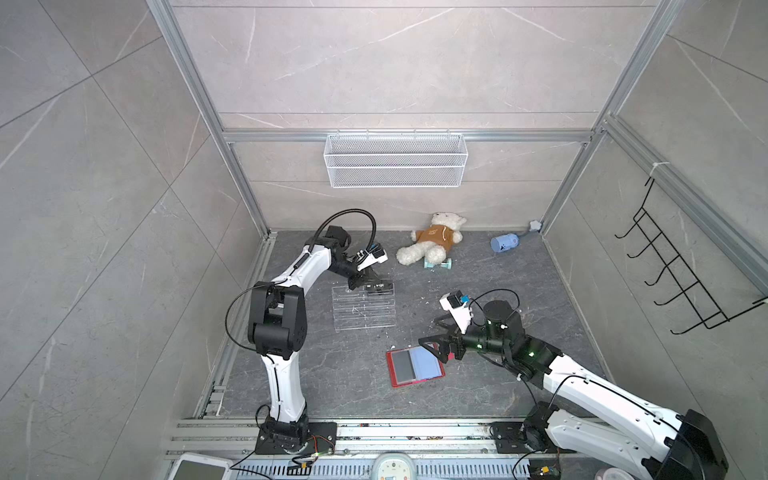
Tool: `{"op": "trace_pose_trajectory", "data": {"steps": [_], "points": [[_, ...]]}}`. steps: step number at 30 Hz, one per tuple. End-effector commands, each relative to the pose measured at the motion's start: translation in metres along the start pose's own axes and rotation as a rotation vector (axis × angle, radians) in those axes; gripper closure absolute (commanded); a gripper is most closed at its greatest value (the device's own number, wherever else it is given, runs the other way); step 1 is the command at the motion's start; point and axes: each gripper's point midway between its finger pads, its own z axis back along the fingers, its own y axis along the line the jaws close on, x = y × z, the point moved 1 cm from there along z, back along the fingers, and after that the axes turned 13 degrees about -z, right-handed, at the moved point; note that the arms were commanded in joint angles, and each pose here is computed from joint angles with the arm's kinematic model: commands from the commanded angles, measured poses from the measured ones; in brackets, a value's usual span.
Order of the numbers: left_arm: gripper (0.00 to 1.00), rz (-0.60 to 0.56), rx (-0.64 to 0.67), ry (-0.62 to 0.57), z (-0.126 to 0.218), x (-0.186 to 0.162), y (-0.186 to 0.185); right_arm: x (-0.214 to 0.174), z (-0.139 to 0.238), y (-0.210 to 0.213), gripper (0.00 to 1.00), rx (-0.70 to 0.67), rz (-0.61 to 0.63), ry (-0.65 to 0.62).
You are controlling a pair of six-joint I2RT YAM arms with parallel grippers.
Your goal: Take the credit cards out of the card holder
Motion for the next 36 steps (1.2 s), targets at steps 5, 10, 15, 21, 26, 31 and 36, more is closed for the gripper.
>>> {"op": "trace_pose_trajectory", "data": {"steps": [5,10,15,21,26,31,36], "points": [[1.00,-0.012,-0.011,-0.052,0.002,0.007,0.000,0.012,0.000,0.010,0.00,0.034,0.013,-0.020],[1.00,0.000,-0.015,-0.057,0.000,0.007,0.000,0.012,0.000,0.011,0.00,0.038,0.010,-0.017],[1.00,0.018,-0.022,-0.063,-0.002,0.005,-0.002,0.010,-0.001,0.010,0.00,0.038,0.005,-0.016],[1.00,0.044,-0.037,-0.060,-0.007,-0.001,-0.004,0.010,-0.001,0.011,0.00,0.044,0.001,-0.014],[1.00,0.058,-0.041,-0.061,-0.008,-0.003,-0.004,0.009,-0.001,0.011,0.00,0.045,0.000,-0.012],[1.00,0.066,-0.046,-0.059,-0.010,-0.005,-0.005,0.010,-0.001,0.012,0.00,0.049,0.000,-0.015],[1.00,0.078,-0.049,-0.056,-0.012,-0.008,-0.006,0.009,-0.001,0.012,0.00,0.050,-0.003,-0.012]]}}
